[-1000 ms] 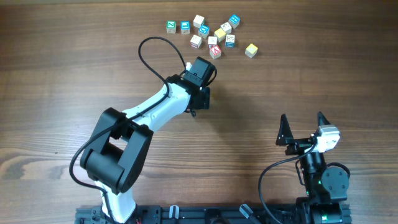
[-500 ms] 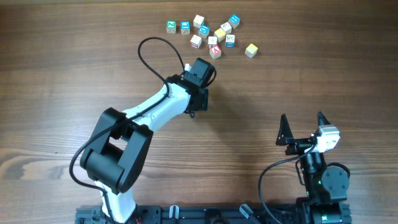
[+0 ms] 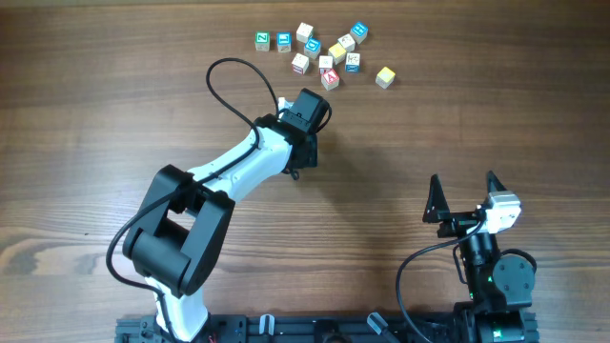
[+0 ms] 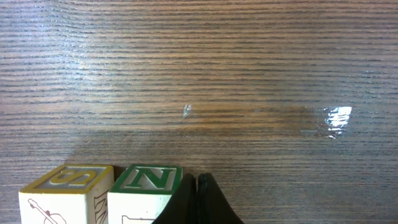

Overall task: Form a horizontal line
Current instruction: 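Raise the open left gripper up from the two placed blocks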

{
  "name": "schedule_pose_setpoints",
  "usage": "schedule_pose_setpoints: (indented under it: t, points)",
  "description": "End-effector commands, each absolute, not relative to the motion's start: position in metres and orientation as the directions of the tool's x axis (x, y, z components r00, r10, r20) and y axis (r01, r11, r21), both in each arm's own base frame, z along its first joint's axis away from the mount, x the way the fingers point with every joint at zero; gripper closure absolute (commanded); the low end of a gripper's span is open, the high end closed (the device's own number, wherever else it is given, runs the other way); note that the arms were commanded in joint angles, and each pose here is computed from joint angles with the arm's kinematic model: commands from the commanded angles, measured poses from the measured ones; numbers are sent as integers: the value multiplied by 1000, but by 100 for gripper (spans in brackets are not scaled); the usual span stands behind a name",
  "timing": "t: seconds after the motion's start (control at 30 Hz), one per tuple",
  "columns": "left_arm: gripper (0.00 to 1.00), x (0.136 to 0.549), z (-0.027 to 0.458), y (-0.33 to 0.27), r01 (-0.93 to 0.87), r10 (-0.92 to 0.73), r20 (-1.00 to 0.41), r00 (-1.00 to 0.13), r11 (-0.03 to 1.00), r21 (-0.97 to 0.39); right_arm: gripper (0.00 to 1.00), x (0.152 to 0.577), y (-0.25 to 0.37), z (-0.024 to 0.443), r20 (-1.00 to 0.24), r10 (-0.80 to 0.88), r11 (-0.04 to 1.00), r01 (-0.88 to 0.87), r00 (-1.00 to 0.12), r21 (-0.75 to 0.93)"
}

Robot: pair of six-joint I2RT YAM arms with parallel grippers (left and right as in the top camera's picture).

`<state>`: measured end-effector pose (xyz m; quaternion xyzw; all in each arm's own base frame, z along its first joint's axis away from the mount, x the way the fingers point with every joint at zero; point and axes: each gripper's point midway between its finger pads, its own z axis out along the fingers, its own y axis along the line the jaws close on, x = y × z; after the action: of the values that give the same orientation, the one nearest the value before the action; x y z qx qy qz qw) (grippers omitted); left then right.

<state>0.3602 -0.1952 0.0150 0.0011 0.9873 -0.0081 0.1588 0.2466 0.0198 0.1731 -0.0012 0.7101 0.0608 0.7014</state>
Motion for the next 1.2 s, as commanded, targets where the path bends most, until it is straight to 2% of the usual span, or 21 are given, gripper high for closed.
schedule_pose_setpoints:
  t: [0.0,1.17]
  points:
    - [96,358,13,-187,-22,-18,-313,-950,1000,11,0,246,22,174,-997,78,992,-101,-12,78]
    - [96,354,12,-180,-27,-13,-304,-953,999,42,0,246,22,174,-997,78,992,-101,-12,78]
